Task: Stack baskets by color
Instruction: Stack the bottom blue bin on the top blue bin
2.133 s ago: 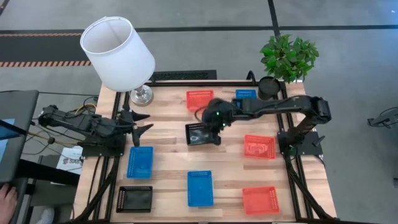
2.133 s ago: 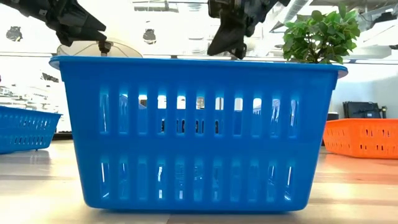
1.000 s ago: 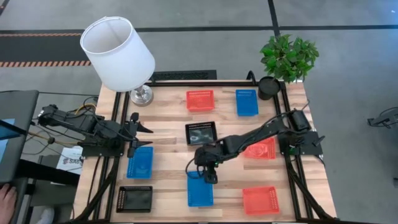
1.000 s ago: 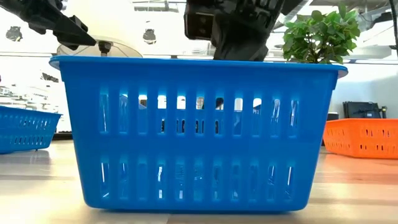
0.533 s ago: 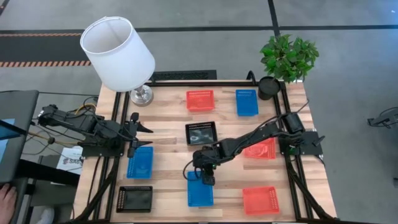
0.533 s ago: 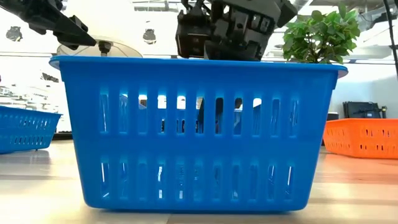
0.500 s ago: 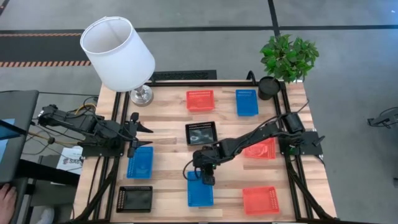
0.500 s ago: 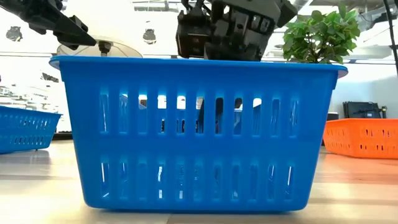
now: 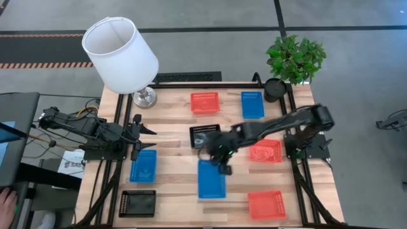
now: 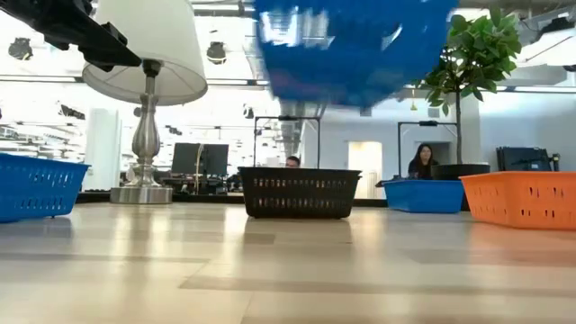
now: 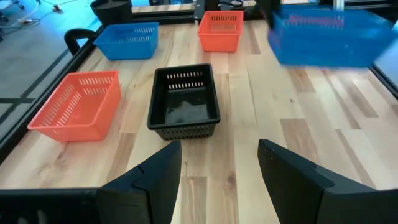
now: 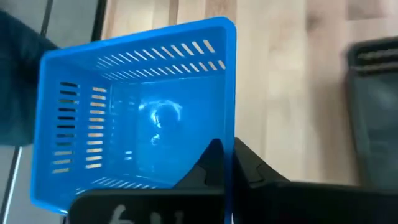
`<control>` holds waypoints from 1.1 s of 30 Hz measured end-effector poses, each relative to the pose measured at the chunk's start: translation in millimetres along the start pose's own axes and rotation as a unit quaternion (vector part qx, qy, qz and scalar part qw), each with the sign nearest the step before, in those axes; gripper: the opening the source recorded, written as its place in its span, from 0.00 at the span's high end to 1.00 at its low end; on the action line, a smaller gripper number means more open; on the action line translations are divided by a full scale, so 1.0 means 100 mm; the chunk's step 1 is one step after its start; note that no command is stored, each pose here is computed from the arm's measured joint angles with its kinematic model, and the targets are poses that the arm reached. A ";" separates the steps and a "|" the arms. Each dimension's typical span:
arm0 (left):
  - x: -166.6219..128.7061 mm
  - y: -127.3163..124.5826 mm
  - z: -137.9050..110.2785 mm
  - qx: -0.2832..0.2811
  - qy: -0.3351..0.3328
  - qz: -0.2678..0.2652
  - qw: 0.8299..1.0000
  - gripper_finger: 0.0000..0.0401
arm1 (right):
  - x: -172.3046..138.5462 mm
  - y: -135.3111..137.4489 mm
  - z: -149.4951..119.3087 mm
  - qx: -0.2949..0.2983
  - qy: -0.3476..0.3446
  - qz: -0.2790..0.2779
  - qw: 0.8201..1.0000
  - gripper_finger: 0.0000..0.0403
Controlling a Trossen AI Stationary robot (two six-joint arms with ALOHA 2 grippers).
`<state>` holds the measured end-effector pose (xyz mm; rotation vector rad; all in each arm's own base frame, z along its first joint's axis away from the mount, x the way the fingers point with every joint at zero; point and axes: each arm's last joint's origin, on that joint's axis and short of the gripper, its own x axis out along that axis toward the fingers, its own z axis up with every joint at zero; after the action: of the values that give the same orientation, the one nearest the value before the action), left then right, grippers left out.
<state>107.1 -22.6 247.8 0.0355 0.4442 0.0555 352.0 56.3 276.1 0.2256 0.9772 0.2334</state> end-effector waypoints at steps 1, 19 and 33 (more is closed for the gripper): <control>0.00 0.00 0.01 -0.001 -0.002 0.001 1.000 0.50 | -0.14 -0.02 -0.02 -0.004 0.001 -0.010 1.000 0.99; -0.02 0.06 0.18 -0.063 -0.100 0.114 0.986 0.50 | -1.47 -1.28 -0.43 -0.121 0.126 -0.346 0.922 0.99; -0.02 0.09 0.19 -0.132 -0.119 0.177 0.968 0.50 | -1.97 -2.19 -1.01 -0.103 0.103 -0.317 0.937 0.99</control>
<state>113.6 -14.2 266.1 -0.1408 0.1834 0.4567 181.4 -201.9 313.4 -0.3151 1.1741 -0.2392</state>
